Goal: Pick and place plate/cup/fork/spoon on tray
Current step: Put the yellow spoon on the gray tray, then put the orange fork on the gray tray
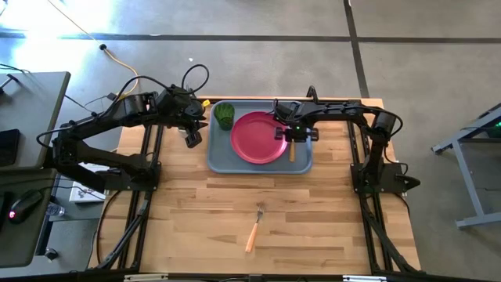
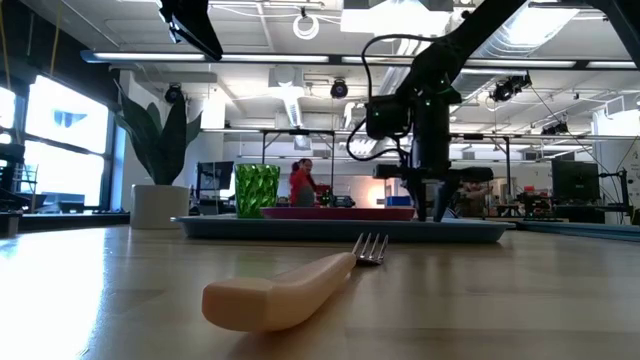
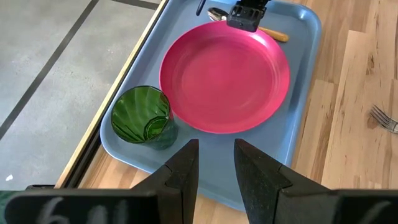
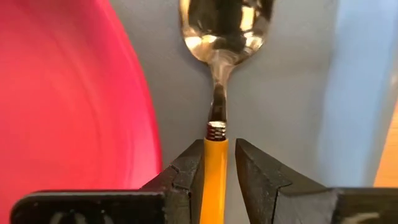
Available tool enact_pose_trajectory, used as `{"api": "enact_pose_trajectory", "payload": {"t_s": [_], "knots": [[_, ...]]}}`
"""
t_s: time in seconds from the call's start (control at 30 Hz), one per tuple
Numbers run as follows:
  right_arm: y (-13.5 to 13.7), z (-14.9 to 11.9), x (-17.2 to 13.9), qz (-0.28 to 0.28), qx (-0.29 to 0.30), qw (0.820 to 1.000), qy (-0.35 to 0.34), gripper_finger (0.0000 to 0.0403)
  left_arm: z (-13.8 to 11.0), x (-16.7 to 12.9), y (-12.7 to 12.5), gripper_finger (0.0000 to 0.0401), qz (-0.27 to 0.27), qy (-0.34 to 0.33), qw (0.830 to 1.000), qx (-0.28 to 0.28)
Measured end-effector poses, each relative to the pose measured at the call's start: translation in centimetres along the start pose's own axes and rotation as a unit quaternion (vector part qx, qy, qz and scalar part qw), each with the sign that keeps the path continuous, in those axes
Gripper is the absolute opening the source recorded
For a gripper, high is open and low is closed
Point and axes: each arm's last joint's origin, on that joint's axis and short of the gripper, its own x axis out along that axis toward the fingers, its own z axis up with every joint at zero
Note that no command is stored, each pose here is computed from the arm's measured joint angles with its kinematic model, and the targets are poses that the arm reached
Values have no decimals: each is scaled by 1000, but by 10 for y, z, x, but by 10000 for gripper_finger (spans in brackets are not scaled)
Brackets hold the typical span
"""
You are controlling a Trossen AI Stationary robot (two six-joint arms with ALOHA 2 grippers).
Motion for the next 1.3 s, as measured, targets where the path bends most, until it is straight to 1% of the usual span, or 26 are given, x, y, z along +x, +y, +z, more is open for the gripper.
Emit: {"api": "enact_pose_trajectory", "payload": {"t_s": [0.13, 0.37, 0.53, 0.7, 0.8, 0.9, 1.0, 1.13, 1.3], "knots": [[-1, -1, 0, -8, -3, 1000, 2, 82, 0, 0, 0, 90, 0, 0, 1000, 0], [0, 0, -1, 0, -4, 1000, 2, 83, 0, 0, 0, 90, 0, 0, 1000, 0], [6, 3, -9, 9, -22, 1000, -3, 83, 0, 0, 0, 90, 0, 0, 1000, 0], [6, 4, -19, -14, -27, 1000, -4, 83, 0, 0, 0, 90, 3, 0, 1000, -4], [5, 4, -23, -34, -28, 999, -7, 83, 0, 0, 1, 90, 21, 1, 1000, -13], [5, 4, -26, -38, -30, 999, -11, 83, 0, 0, 2, 90, 32, 1, 999, -13], [9, 5, -33, -29, -42, 999, -18, 83, 0, 0, 2, 90, 32, 2, 999, -6], [15, 4, -43, -26, -52, 998, -25, 83, 0, 0, 2, 105, 32, 2, 999, 4], [26, -4, -62, -35, -68, 996, -42, 83, 0, 0, 2, 137, 32, 2, 999, 9]]}}
